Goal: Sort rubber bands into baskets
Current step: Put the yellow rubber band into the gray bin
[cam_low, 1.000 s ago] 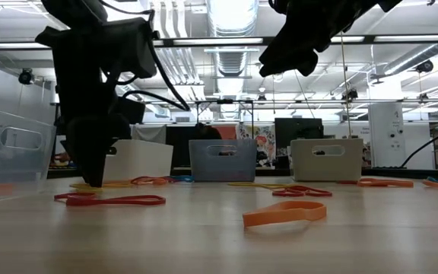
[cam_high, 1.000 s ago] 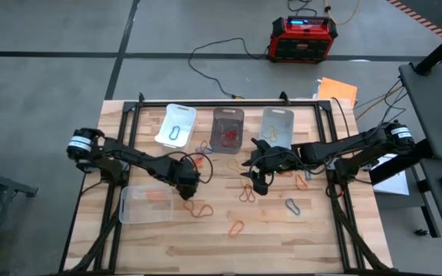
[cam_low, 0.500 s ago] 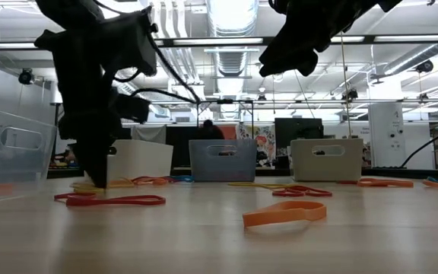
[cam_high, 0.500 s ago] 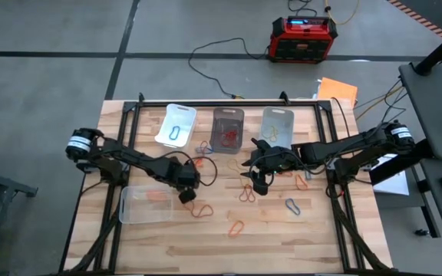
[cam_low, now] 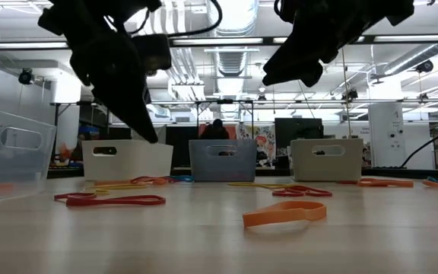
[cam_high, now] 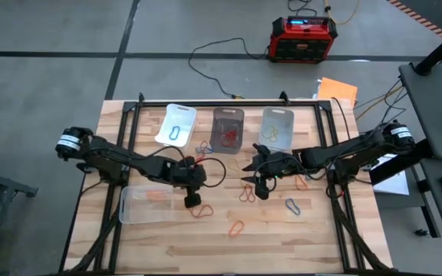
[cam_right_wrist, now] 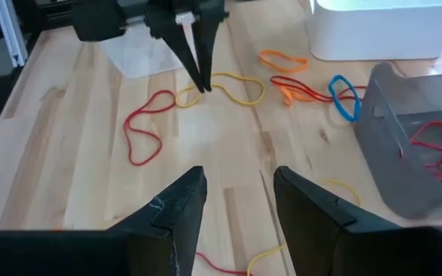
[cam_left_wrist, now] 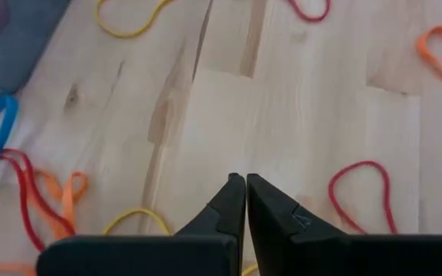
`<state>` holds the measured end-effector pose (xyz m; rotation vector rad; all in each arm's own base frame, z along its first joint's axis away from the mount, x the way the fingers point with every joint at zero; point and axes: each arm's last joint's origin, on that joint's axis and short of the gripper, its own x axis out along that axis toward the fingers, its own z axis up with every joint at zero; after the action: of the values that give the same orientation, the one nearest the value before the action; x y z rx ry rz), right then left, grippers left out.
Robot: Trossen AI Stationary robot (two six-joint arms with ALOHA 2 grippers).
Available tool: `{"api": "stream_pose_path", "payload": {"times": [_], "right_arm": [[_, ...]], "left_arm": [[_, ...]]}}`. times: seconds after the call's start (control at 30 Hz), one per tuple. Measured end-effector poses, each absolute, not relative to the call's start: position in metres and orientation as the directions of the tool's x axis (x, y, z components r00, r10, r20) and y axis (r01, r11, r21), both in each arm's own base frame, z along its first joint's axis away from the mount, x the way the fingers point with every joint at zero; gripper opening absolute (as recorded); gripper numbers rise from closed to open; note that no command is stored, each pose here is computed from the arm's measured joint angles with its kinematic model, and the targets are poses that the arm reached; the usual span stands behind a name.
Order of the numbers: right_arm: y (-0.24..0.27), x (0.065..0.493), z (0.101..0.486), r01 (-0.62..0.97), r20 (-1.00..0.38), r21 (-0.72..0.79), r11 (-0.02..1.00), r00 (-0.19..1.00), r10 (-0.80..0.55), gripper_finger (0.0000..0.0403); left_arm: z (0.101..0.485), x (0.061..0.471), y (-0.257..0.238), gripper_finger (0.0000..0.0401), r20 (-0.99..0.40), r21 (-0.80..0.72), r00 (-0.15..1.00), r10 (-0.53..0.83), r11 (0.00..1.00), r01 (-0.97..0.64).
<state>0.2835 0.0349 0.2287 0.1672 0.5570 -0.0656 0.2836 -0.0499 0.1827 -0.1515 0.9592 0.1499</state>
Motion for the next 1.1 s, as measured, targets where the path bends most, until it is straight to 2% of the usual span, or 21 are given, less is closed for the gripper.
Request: {"api": "stream_pose_path", "payload": {"times": [0.07,0.17,0.3,0.63,0.83,0.97,1.1], "right_arm": [[0.035,0.283,0.226,0.117,-0.533,0.155,0.981,0.846,-0.017,0.0153],[0.035,0.282,0.225,0.124,-0.538,0.162,0.979,0.843,-0.018,0.0155],[0.035,0.282,0.225,0.122,-0.534,0.162,0.979,0.846,-0.017,0.0153],[0.035,0.283,0.226,0.114,-0.521,0.155,0.981,0.853,-0.016,0.0155],[0.035,0.283,0.227,0.111,-0.515,0.155,0.982,0.857,-0.016,0.016],[0.035,0.283,0.227,0.111,-0.515,0.155,0.982,0.857,-0.016,0.0157],[0.035,0.283,0.227,0.112,-0.515,0.155,0.982,0.857,-0.016,0.0159]], "left_arm": [[0.184,0.282,-0.05,0.0,-0.823,-0.067,0.564,0.069,0.974,-0.217],[0.181,0.281,-0.047,0.0,-0.834,-0.098,0.54,0.114,0.932,-0.348],[0.168,0.279,-0.042,0.0008,-0.879,-0.1,0.452,0.15,0.87,-0.483],[0.137,0.283,-0.04,0.0083,-0.929,-0.038,0.327,0.174,0.834,-0.551],[0.133,0.282,-0.038,0.0109,-0.936,-0.019,0.301,0.181,0.83,-0.558],[0.13,0.283,-0.038,0.0097,-0.939,-0.008,0.293,0.181,0.838,-0.545],[0.123,0.286,-0.039,0.0029,-0.948,-0.014,0.279,0.156,0.853,-0.522]]}}
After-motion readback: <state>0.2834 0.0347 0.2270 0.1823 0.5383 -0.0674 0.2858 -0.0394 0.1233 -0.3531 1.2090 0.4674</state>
